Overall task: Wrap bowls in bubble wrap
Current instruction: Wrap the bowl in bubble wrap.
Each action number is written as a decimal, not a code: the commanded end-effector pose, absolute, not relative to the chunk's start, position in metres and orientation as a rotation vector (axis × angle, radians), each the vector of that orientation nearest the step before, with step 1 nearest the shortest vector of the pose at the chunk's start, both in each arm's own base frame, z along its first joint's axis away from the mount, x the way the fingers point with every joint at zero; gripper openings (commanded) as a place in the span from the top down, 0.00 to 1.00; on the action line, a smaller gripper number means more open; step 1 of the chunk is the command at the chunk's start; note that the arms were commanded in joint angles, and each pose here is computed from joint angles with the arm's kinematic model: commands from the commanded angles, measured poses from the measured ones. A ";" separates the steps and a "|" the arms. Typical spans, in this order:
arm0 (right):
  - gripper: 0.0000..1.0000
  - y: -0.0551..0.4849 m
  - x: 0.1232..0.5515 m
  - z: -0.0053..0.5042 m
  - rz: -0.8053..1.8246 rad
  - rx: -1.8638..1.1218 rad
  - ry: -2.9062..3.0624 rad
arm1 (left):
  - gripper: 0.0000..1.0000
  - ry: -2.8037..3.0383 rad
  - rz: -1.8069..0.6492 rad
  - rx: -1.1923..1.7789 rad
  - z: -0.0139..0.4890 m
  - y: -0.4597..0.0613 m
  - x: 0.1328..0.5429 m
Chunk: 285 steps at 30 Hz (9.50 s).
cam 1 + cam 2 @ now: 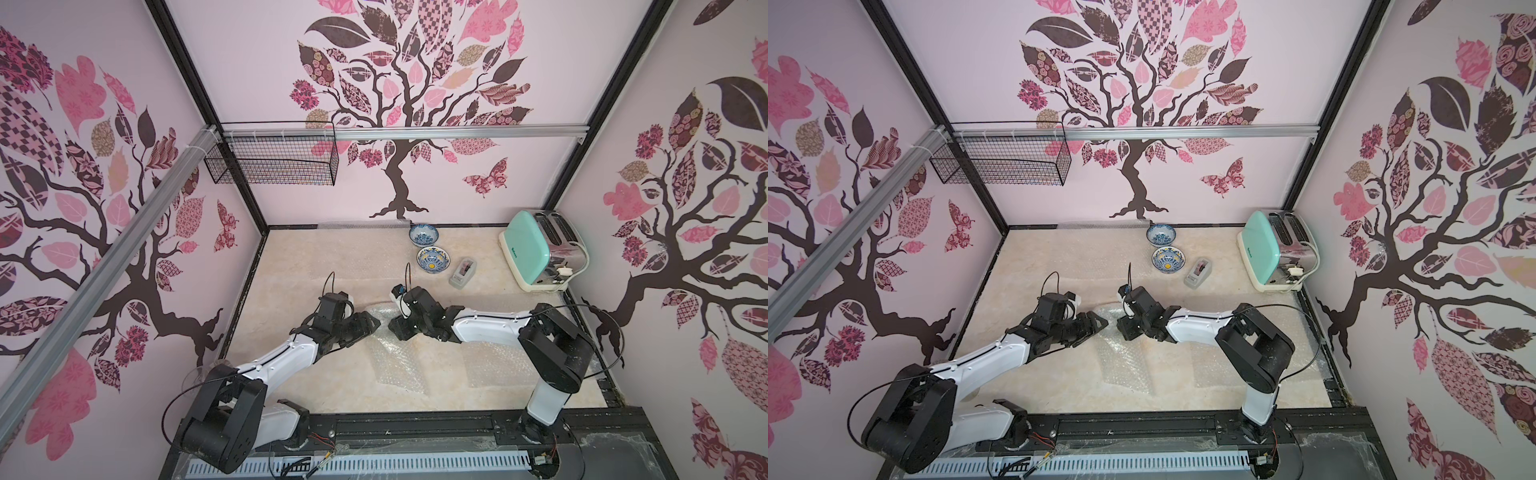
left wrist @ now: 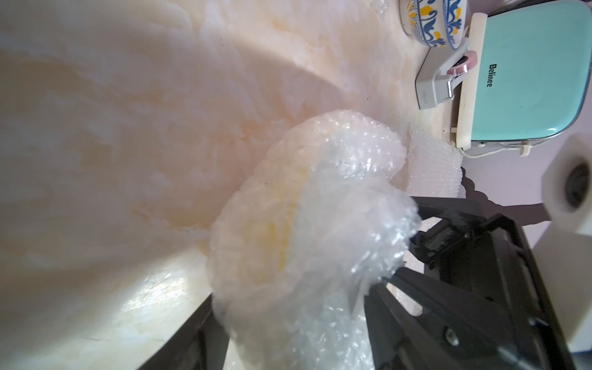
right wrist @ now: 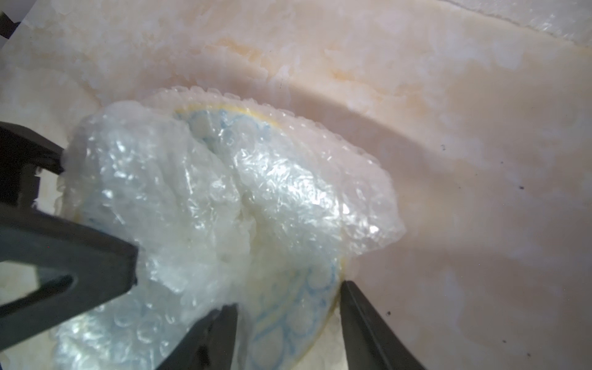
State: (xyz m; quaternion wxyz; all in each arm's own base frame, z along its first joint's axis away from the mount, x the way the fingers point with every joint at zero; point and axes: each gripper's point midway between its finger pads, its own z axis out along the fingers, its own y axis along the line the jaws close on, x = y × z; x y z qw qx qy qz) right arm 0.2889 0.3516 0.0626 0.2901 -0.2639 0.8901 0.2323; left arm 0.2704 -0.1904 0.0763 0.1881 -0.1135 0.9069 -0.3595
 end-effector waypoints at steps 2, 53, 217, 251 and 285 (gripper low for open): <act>0.47 0.351 0.280 0.050 0.631 -0.729 2.427 | 0.30 2.539 -1.004 -0.291 0.078 -0.195 0.280; 0.14 0.320 0.095 0.047 1.080 -0.845 2.518 | 0.35 2.696 -0.763 -0.308 0.016 -0.180 0.289; 0.13 0.375 0.364 0.101 1.007 -0.849 2.264 | 0.34 2.568 -0.920 -0.287 0.043 -0.171 0.285; 0.29 0.385 0.362 0.075 1.152 -0.683 2.398 | 0.34 2.565 -0.906 -0.303 0.043 -0.169 0.286; 0.63 0.368 0.322 0.066 1.363 -0.297 2.476 | 0.24 2.511 -0.703 -0.619 0.081 -0.117 0.258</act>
